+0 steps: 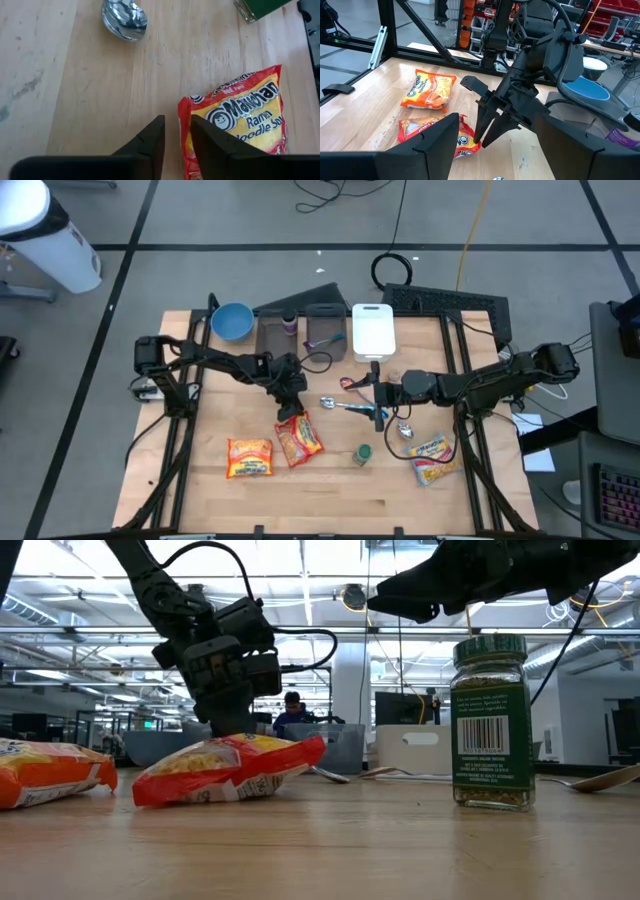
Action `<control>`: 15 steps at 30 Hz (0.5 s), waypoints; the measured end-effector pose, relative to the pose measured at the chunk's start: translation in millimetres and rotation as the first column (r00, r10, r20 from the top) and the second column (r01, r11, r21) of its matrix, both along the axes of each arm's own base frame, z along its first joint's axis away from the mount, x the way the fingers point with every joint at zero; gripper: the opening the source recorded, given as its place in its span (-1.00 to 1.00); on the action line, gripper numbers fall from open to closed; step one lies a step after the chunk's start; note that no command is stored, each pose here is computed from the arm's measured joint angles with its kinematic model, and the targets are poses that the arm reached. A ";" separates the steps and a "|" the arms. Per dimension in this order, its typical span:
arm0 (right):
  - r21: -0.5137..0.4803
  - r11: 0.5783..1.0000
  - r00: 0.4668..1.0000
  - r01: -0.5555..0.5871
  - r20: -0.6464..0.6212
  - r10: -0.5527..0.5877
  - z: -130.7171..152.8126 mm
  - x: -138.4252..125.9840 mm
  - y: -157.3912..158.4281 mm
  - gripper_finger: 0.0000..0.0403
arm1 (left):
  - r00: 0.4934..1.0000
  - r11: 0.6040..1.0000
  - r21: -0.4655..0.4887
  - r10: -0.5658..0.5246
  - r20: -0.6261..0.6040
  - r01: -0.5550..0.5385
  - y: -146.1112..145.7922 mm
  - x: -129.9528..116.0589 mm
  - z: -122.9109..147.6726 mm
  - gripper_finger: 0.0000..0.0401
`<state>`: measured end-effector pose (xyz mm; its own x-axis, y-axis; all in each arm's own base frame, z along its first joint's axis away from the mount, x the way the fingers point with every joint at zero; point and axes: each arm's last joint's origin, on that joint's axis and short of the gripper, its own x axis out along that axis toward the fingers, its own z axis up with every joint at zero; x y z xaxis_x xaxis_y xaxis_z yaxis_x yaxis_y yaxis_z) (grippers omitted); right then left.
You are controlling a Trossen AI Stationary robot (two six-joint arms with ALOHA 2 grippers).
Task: Pick & Place Food Item
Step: Put the red noodle pack into the white bin
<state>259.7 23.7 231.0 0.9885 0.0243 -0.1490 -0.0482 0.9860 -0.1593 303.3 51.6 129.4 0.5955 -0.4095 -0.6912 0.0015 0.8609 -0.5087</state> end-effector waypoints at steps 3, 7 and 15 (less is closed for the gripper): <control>0.000 1.000 1.000 0.000 0.000 0.000 0.0 0.0 0.0 0.26 | 1.000 1.000 0.006 -0.007 0.004 0.007 -0.1 0.0 0.0 -0.67; 0.000 1.000 1.000 0.000 0.000 0.000 0.0 0.0 0.0 0.26 | 1.000 1.000 -0.003 -0.027 0.014 0.027 -0.2 -0.1 0.3 -0.84; -0.002 1.000 1.000 0.002 -0.009 -0.002 -0.8 -0.1 -0.1 0.26 | 0.999 0.999 -0.008 -0.045 0.023 0.045 -0.5 -0.2 0.6 -0.92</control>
<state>259.6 23.7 230.3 0.9872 0.0220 -0.1577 -0.0476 0.9859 -0.1607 303.1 51.1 130.1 0.5920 -0.4423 -0.6738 0.0522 0.8553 -0.5156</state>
